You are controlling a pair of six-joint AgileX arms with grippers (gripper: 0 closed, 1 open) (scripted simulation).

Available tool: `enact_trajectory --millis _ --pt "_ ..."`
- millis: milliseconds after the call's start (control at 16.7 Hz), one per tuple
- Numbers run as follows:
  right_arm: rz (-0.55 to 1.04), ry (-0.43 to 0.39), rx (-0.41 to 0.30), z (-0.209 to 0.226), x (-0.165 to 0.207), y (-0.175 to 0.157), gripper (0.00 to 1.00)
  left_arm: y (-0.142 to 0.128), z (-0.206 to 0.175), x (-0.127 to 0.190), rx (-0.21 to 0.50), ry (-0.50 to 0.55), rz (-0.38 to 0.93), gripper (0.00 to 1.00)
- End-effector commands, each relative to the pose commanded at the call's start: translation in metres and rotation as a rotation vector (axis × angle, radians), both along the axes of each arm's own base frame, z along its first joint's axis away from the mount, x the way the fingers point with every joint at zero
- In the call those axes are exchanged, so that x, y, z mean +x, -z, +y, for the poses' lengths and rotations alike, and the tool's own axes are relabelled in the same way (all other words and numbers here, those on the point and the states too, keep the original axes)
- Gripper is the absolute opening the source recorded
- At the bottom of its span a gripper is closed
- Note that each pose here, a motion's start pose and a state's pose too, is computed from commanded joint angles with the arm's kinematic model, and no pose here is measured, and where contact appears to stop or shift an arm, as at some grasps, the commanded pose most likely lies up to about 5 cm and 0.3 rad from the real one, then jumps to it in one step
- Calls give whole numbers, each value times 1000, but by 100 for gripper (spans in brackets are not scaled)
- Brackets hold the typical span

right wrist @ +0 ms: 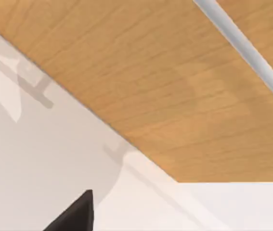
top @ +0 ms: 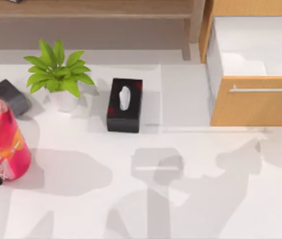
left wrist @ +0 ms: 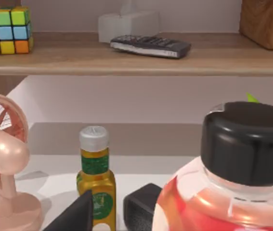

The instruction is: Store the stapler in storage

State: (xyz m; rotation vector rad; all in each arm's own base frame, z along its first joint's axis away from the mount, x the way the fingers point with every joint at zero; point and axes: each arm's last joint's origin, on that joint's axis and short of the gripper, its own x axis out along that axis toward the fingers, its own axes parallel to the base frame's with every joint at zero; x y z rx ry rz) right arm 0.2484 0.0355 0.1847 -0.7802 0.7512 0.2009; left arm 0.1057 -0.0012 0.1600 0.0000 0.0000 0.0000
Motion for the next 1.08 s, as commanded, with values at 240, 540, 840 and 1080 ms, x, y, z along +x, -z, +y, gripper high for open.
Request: enact_trajectory --millis 240,540,840,1080 --pt "300 203 130 -32 -22 0 100 0 0 0 0 0 0 100" --pt "618 458 286 -59 -51 -2 100 0 0 0 0 0 0 100" --pt "756 581 365 -69 -66 -4 100 0 0 0 0 0 0 100" --pt "756 581 365 -69 -66 -4 100 0 0 0 0 0 0 100"
